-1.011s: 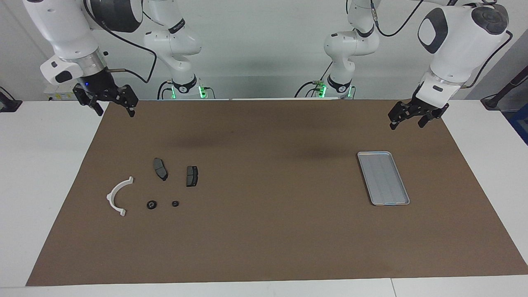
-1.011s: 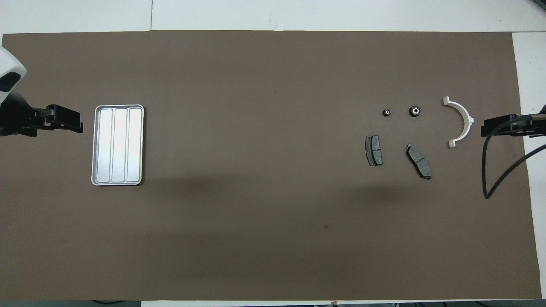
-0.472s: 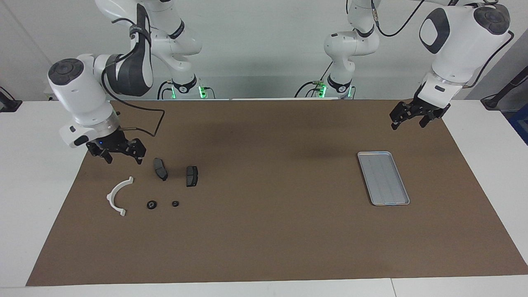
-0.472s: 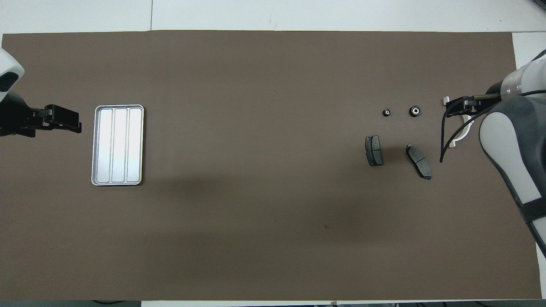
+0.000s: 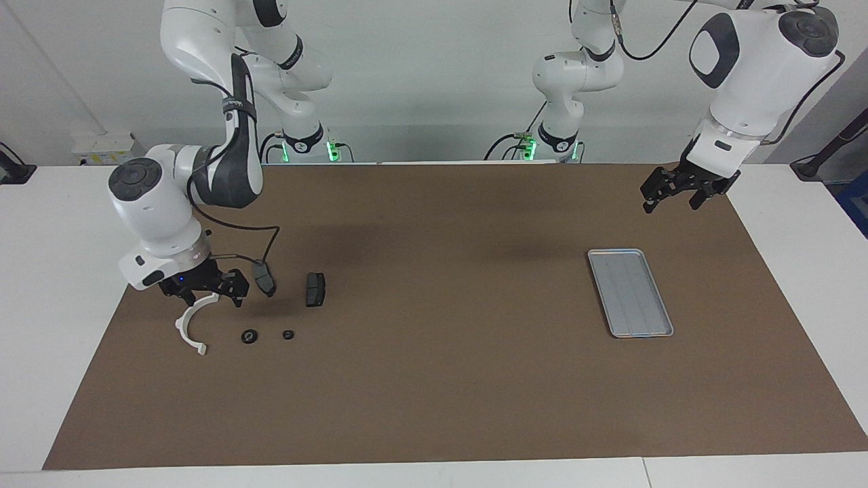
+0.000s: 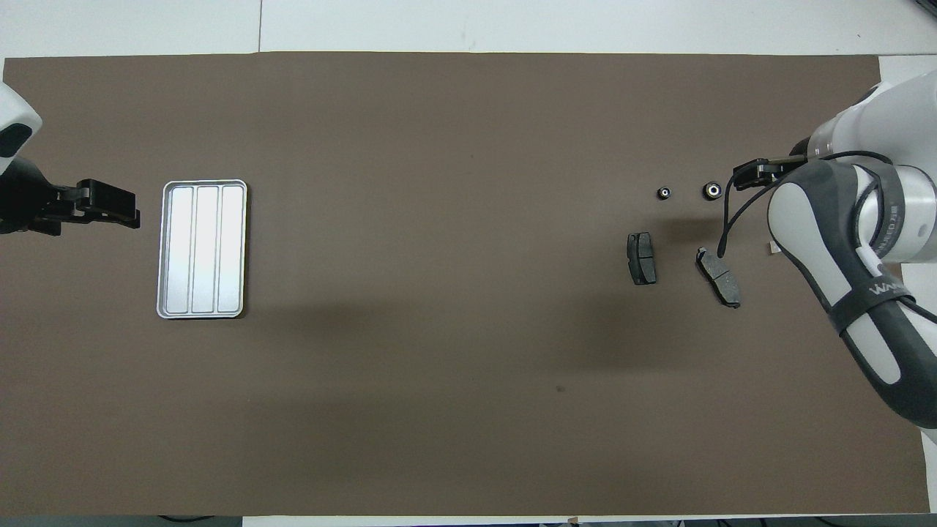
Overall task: Pick bearing gear from pile to tray
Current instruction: 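Reach the right gripper to the black bearing gear, then close the right gripper on the black bearing gear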
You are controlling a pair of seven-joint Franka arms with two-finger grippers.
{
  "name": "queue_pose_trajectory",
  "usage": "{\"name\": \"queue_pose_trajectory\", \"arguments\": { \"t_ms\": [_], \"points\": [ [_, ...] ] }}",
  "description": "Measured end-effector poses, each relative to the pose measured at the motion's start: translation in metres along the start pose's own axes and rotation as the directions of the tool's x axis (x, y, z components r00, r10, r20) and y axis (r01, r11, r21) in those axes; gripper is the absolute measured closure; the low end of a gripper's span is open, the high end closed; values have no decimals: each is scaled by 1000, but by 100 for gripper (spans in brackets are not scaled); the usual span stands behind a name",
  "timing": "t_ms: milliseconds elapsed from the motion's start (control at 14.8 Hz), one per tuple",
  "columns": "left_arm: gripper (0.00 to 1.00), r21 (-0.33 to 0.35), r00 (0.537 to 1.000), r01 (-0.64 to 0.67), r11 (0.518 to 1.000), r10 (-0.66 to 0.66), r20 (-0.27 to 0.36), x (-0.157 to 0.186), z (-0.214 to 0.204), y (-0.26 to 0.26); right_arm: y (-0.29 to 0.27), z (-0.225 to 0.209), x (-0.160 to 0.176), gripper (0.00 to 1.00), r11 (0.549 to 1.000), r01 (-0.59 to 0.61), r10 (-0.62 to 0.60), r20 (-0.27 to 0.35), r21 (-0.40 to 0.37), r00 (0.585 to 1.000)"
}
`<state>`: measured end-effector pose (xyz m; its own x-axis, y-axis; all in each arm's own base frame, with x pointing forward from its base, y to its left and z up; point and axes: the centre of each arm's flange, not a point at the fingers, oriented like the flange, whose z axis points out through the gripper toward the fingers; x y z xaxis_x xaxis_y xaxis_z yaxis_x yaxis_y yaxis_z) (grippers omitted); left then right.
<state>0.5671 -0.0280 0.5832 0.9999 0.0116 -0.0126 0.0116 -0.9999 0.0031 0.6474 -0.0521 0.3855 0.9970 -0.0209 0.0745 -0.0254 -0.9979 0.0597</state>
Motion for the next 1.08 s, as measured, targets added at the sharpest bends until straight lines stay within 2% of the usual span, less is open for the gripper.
{"name": "queue_pose_trajectory", "arguments": {
  "t_ms": [607,1079],
  "points": [
    [0,0,1000,0,1000,0,0,0,0,0,-13,55,17,0,1000,4,-3,-36,17,999],
    [0,0,1000,0,1000,0,0,0,0,0,-31,66,22,0,999,27,-26,-49,30,998]
  ]
}}
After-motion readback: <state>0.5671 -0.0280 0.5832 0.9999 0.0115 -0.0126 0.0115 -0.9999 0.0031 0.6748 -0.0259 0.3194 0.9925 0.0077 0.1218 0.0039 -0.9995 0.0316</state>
